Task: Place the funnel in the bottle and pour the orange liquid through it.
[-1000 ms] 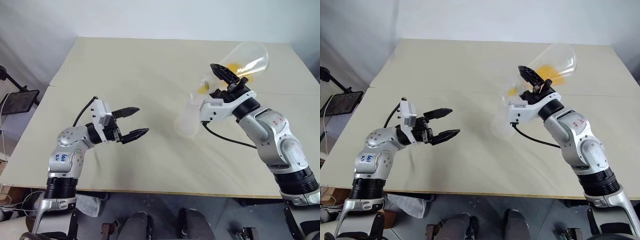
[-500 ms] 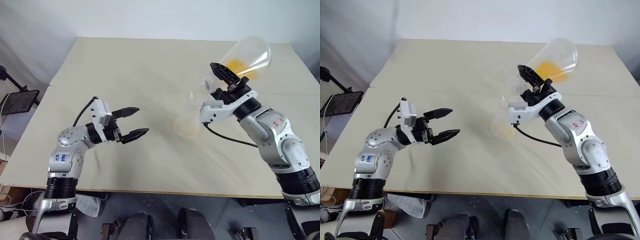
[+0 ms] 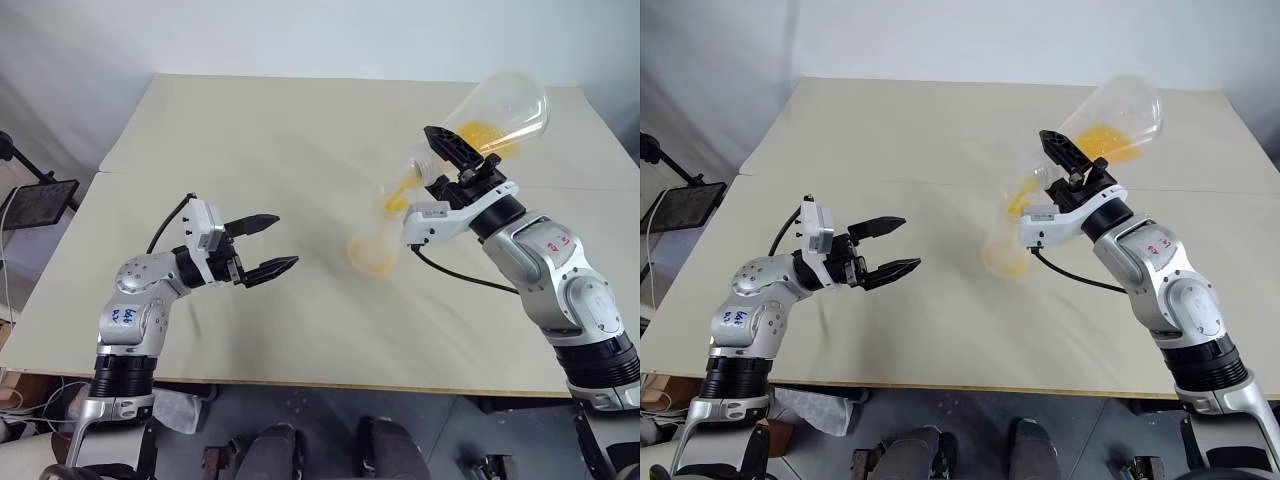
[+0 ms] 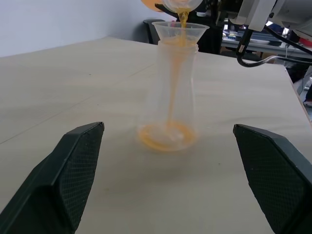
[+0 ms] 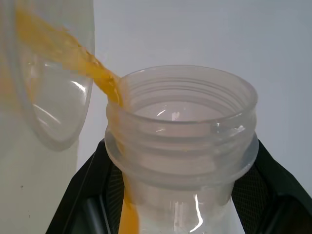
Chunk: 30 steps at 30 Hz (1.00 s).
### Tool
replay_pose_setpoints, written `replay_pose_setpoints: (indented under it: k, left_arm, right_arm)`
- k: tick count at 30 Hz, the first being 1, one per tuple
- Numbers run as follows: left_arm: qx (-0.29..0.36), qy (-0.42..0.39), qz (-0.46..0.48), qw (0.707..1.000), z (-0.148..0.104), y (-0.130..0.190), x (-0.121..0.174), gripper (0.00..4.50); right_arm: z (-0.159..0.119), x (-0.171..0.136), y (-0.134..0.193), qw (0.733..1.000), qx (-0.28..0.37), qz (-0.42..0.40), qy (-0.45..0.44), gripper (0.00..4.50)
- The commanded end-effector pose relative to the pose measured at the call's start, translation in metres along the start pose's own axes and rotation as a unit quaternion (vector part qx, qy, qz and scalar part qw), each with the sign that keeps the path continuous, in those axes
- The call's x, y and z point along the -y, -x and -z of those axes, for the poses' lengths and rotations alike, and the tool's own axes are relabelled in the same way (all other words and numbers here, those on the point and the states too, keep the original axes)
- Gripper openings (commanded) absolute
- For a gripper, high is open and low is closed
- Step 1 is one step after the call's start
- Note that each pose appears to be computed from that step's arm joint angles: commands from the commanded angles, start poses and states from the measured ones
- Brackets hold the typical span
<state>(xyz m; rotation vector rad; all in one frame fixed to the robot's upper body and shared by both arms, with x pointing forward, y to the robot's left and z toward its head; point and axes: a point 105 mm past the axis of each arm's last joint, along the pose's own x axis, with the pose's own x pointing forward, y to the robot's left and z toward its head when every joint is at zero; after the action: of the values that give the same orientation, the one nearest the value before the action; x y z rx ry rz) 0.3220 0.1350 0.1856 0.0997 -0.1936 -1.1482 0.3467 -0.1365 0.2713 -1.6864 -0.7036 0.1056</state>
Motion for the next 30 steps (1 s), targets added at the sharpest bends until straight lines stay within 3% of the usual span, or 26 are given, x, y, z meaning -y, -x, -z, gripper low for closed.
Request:
replay_pose_setpoints:
  k: [1,30]
  left_arm:
    - [0.018,-0.016,0.008,1.0,-0.0111,-0.0028,0.0025,4.5]
    - [0.021,-0.021,0.005,1.0,-0.014,-0.0014,0.0039,4.5]
  right_arm:
    - [0.0075,0.0193,0.0028,0.999,-0.01,0.035,0.026,2.46]
    - [0.0086,0.0155,0.0019,0.997,-0.003,0.043,0.066,2.46]
